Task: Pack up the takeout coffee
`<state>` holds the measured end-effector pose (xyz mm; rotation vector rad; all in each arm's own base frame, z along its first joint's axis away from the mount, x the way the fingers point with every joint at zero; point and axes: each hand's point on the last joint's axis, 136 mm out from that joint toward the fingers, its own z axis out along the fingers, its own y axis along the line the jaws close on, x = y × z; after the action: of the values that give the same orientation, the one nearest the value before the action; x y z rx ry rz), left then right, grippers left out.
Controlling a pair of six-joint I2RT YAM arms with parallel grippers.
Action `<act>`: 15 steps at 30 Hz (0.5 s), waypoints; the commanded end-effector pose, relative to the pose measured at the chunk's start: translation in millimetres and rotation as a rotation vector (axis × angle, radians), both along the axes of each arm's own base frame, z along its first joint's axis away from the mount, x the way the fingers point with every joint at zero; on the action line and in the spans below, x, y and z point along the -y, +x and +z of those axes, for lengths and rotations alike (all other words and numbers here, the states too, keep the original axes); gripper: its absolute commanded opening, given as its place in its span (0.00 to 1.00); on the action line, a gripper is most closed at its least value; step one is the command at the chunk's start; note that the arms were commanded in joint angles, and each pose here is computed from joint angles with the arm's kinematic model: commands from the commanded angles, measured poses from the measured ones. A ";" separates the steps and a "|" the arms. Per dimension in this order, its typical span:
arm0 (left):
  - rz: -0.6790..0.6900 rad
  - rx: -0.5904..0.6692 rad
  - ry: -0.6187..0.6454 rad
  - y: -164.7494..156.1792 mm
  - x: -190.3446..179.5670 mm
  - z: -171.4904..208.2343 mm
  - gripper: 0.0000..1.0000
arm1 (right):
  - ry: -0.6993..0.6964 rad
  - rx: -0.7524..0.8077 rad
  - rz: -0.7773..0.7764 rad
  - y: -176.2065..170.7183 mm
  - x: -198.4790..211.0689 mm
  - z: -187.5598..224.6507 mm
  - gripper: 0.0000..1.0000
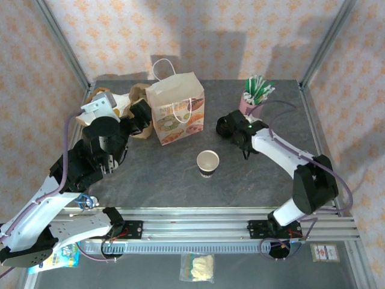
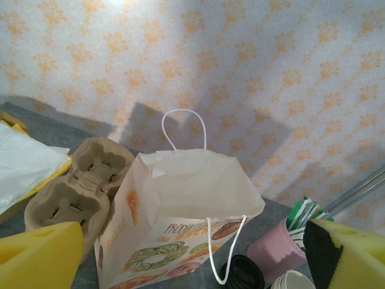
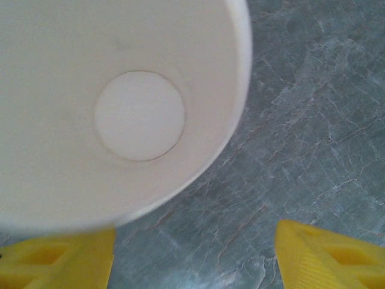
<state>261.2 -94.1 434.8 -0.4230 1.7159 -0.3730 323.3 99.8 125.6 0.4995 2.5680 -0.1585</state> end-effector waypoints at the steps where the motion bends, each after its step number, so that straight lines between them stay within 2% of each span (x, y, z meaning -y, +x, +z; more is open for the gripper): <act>1: 0.029 -0.030 0.008 -0.9 -6.5 -4.1 0.95 | 0.064 0.021 0.183 -10.6 -33.2 33.3 0.69; 4: 0.040 -0.053 -0.001 0.2 -6.6 -7.1 0.95 | 0.146 0.029 0.334 -12.6 -69.5 53.6 0.66; 7: 0.037 -0.093 -0.003 5.1 -3.3 -12.1 0.95 | 0.174 0.039 0.389 0.3 -90.2 64.4 0.61; 13: 0.015 -0.202 -0.016 19.7 1.3 -27.2 0.95 | 0.089 0.003 0.416 47.0 -114.1 52.3 0.39; 15: 0.006 -0.225 -0.022 22.9 1.4 -30.9 0.95 | 0.048 -0.007 0.414 60.5 -117.8 46.7 0.35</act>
<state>287.8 -94.1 412.1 -0.5053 1.8583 -0.3229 377.0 221.6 188.9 0.0336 2.5772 0.1660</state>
